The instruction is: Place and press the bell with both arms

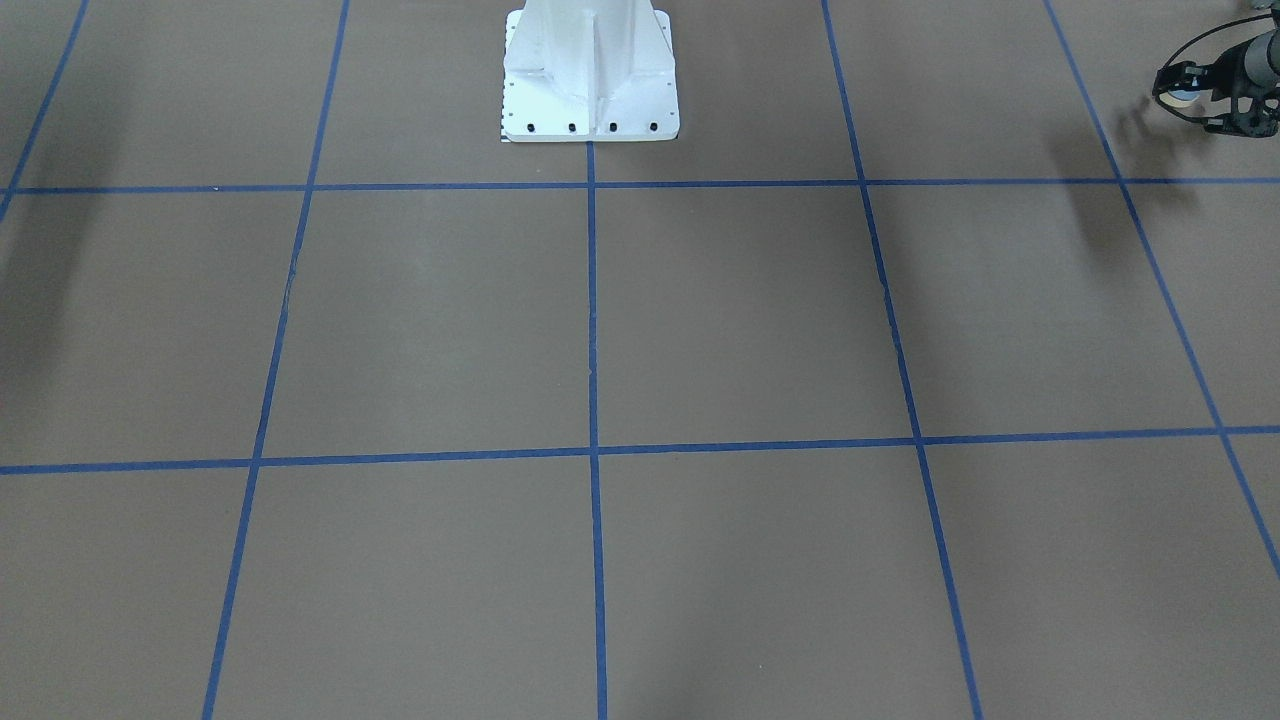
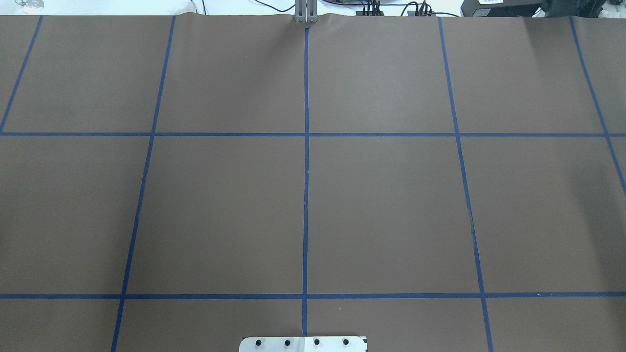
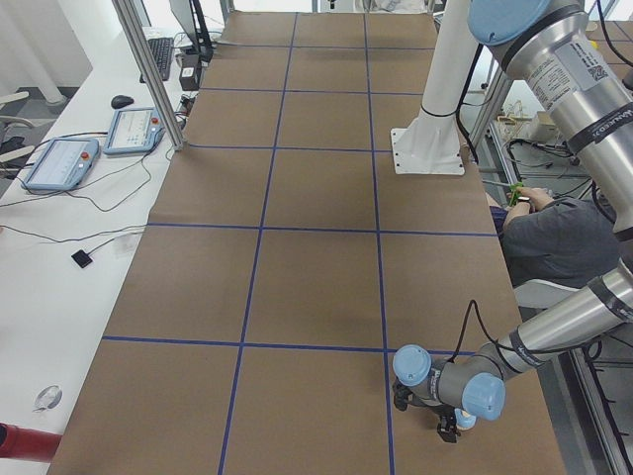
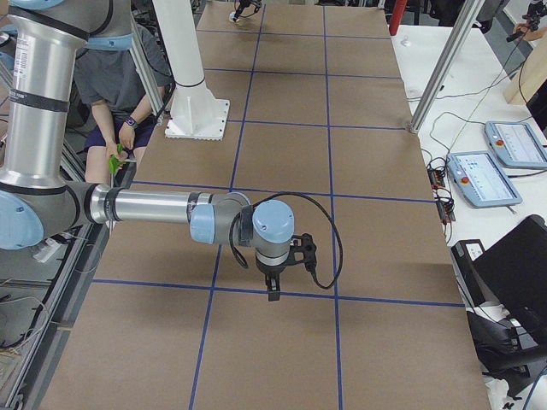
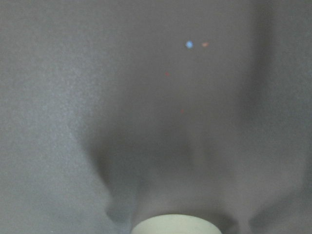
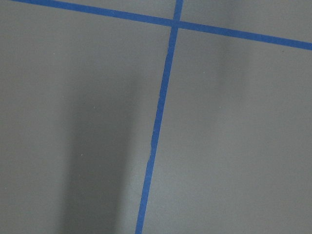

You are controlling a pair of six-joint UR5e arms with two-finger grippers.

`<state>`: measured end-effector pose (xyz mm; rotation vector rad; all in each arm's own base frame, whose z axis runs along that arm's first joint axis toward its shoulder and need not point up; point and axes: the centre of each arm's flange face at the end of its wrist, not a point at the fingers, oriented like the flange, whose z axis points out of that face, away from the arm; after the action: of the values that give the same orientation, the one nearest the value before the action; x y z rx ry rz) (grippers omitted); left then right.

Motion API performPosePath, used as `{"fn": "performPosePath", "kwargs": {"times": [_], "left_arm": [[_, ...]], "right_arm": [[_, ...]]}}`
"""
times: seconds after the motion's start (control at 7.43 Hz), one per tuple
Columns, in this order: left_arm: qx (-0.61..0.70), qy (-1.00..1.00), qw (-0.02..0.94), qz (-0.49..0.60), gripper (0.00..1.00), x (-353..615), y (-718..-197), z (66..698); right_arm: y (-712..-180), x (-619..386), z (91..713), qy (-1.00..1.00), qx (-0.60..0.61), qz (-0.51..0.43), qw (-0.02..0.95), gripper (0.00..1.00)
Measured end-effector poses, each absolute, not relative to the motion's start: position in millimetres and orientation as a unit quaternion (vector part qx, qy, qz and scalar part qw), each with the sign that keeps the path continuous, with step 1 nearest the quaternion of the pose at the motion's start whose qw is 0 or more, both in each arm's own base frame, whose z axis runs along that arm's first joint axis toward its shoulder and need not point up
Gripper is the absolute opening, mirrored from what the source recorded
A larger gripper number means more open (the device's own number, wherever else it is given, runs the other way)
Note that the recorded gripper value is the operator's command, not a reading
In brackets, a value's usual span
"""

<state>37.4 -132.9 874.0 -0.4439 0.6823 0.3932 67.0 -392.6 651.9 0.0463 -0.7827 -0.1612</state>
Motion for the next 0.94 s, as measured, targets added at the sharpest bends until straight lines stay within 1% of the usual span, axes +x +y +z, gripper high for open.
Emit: {"fn": "performPosePath", "kwargs": {"times": [0.27, 0.4, 0.94], "left_arm": [[-0.217, 0.328, 0.899, 0.193, 0.95, 37.3, -131.5, 875.5], [-0.218, 0.327, 0.899, 0.194, 0.91, 37.2, -130.8, 876.2], [-0.22, 0.326, 0.897, 0.2, 0.91, 37.9, -129.9, 877.1]], "right_arm": [[-393.1, 66.8, 650.8, -0.383, 0.024, -0.078, 0.92, 1.0], [-393.2, 66.7, 650.7, -0.383, 0.024, -0.079, 0.92, 1.0], [-393.3, 66.6, 650.4, -0.384, 0.024, -0.078, 0.92, 1.0]]}}
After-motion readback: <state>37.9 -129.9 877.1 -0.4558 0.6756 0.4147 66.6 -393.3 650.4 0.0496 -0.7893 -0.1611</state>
